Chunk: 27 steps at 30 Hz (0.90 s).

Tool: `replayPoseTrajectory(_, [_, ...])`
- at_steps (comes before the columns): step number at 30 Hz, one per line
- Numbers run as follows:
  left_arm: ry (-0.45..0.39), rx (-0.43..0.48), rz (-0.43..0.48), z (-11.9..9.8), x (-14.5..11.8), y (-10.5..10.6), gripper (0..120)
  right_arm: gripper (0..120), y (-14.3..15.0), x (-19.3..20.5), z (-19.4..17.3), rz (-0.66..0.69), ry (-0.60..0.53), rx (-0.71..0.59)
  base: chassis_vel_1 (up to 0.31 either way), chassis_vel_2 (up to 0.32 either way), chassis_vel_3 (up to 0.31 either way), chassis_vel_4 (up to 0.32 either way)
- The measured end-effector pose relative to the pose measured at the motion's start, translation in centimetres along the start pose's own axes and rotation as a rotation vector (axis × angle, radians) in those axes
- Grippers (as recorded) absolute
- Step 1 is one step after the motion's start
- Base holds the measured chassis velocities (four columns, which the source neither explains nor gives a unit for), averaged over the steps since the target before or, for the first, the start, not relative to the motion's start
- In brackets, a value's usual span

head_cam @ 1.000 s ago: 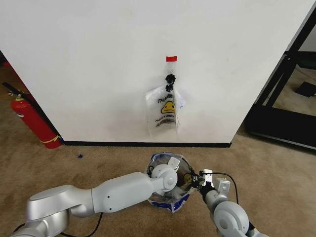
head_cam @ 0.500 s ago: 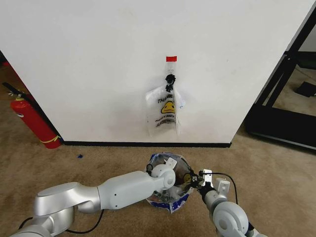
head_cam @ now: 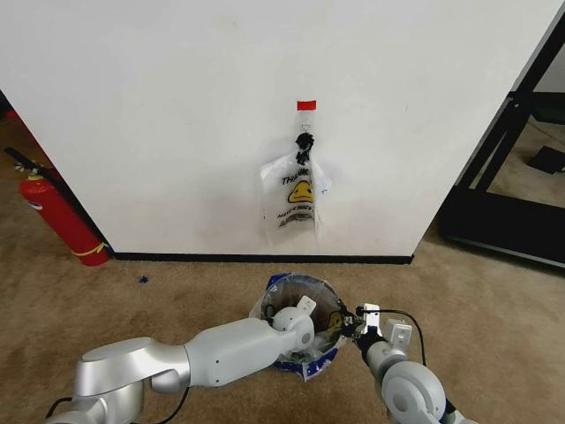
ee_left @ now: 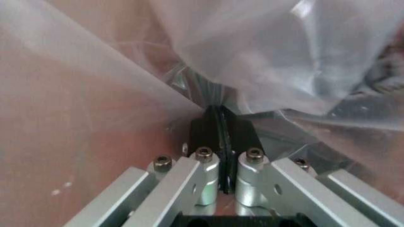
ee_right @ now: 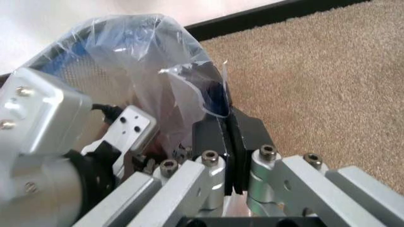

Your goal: Pick up the garbage bag from the wall and place it over the trash bin.

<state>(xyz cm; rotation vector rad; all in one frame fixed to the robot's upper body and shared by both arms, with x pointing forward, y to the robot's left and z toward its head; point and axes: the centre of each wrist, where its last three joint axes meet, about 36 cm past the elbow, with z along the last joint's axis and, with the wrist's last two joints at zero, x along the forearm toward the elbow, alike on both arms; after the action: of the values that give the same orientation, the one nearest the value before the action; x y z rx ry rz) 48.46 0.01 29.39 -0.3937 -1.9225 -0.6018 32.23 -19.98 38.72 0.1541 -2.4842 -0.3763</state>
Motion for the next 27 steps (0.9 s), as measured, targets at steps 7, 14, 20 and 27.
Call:
replayPoseTrajectory(7, [0.006,-0.007,-0.009,0.1,-0.6,0.0,0,0,0.0,0.1,0.1,0.001,0.004,-0.003,0.000,0.000,0.000,0.000])
replayPoseTrajectory(14, [0.003,-0.004,0.003,0.5,-0.3,-0.4,0,0,-0.1,0.0,0.3,0.005,0.008,-0.006,0.000,0.000,0.000,0.000])
replayPoseTrajectory(20, [-0.031,0.013,0.028,-0.1,1.9,0.3,0,0,-0.5,-0.4,0.4,0.020,0.010,-0.007,0.000,0.000,0.000,0.000])
replayPoseTrajectory(27, [-0.090,0.025,0.080,-1.2,6.0,0.8,0,0,-0.4,-0.8,0.4,0.024,0.007,-0.013,0.000,0.000,0.000,0.000])
